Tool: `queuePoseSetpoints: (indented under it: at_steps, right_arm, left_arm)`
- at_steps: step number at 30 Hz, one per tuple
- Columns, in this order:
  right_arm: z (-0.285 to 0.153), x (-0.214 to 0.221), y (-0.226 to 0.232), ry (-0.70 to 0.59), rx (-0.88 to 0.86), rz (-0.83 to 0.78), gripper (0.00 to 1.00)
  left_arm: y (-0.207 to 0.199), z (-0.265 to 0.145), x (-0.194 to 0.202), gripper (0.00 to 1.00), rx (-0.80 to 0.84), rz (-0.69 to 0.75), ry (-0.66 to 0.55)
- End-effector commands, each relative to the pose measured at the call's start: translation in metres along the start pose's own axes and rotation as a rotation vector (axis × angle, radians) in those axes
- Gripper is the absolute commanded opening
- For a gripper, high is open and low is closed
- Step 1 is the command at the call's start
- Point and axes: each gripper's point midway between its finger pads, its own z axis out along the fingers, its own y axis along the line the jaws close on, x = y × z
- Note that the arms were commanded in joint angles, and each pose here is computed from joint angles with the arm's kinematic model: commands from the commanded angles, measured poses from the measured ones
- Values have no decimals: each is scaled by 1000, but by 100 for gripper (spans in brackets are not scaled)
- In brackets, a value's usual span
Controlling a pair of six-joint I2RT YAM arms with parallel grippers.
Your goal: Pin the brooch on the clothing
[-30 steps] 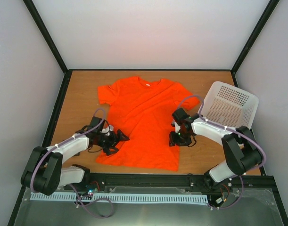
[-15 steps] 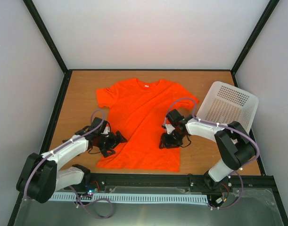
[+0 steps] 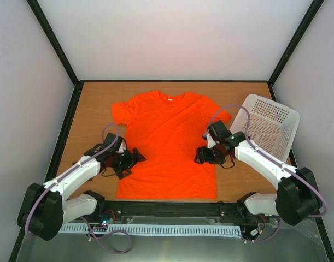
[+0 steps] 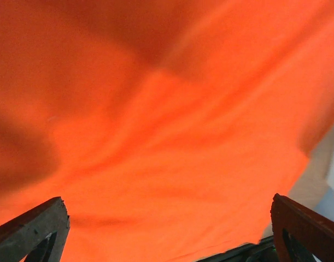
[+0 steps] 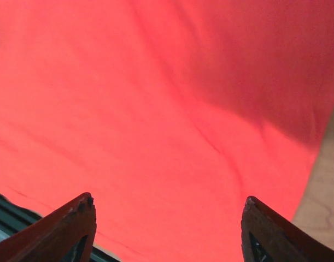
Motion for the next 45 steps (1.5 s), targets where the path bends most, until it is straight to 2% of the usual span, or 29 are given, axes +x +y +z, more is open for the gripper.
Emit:
queuePoseSetpoints:
  at_steps: [1,6,10,16,21,25,29,35,40,45]
  right_arm:
    - [-36,-46,32,-155,-59,-117,73]
    - [-50,-134,20,-276,82,-83,76]
    - [-55,-199,-10,-354,147,20,75]
    - [-53,-274,-39,-412,182,116,63]
    - [-37,-314,-71,-391,215,171,53]
    - [-17,-329,-87,-347,234,179,42]
    - [3,-334,-95,-319,241,172,40]
    - [40,-326,-116,-253,284,197,38]
    - [57,-327,-146,-241,383,234,38]
    - [69,-337,-178,-237,527,184,38]
  left_arm:
    - [-74,-51,-36,100,146,180,-196]
    - [-116,-78,-107,100,212,241,-373]
    - [-141,-82,-175,100,187,264,-441]
    - [-201,-68,-258,100,169,415,-463]
    - [-221,-49,-306,100,151,477,-490]
    - [-218,-22,-333,100,116,511,-486]
    - [-195,6,-358,100,73,468,-456]
    - [-163,36,-369,100,57,420,-390]
    - [-132,40,-390,100,3,373,-391]
    - [-107,46,-414,100,-73,412,-412]
